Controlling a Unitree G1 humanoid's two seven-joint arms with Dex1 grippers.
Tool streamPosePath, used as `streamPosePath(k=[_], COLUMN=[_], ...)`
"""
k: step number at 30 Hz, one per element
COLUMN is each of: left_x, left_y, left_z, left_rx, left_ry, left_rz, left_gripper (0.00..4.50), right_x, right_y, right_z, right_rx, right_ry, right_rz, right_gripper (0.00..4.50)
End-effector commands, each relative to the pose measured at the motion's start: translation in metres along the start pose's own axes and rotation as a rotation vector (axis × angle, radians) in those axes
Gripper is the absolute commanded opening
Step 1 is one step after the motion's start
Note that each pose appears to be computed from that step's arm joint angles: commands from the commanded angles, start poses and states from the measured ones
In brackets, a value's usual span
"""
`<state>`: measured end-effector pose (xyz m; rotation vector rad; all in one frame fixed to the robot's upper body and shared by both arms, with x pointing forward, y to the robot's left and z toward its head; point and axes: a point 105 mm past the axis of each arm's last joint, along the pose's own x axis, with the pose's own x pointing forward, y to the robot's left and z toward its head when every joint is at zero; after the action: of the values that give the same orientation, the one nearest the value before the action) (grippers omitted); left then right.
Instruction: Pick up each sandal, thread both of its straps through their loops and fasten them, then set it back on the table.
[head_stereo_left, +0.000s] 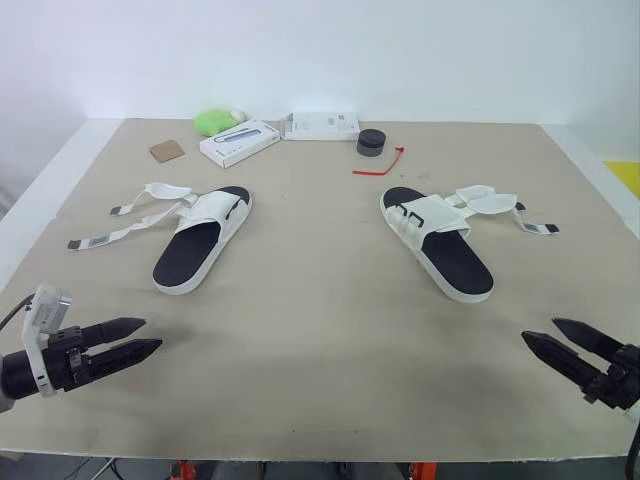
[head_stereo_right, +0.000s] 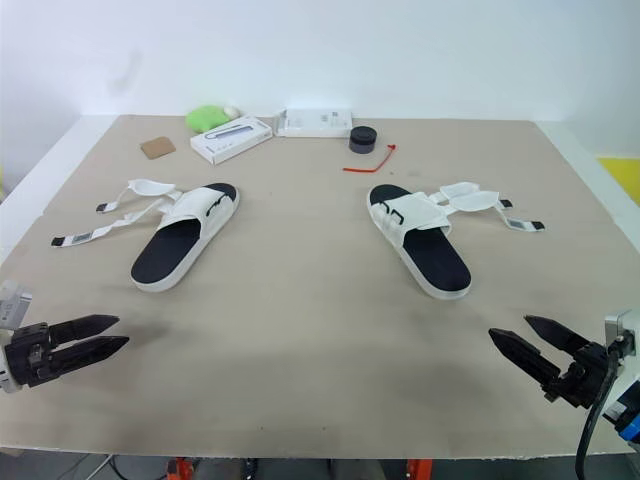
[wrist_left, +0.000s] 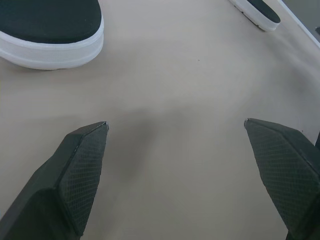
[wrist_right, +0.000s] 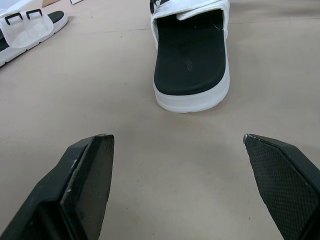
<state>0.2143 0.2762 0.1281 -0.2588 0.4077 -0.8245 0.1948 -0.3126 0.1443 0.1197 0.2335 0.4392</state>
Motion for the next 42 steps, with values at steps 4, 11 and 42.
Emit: streamPosePath(k=[4,11,42], left_x=[0.002,0.029,0.134], left_y=[-0.017,-0.038,-0.099], left_z=[0.002,0.012,0.091], left_rx=[0.044,0.171,0.42], left_ry=[0.032,0.073,-0.212], left_rz=[-0.032,-0.143,-0.467], left_gripper=[4.5,4.5,4.5], right_x=[0.007,0.034,0.227], right_y=[0.007,0.032,0.024], right_z=[0.014,0.028,0.048], right_rx=[-0.048,-0.075,-0.228], right_ry=[0.009,0.022,0.023], right_rz=[0.052,0.132,-0.063], right_gripper=[4.43,4.43,4.43])
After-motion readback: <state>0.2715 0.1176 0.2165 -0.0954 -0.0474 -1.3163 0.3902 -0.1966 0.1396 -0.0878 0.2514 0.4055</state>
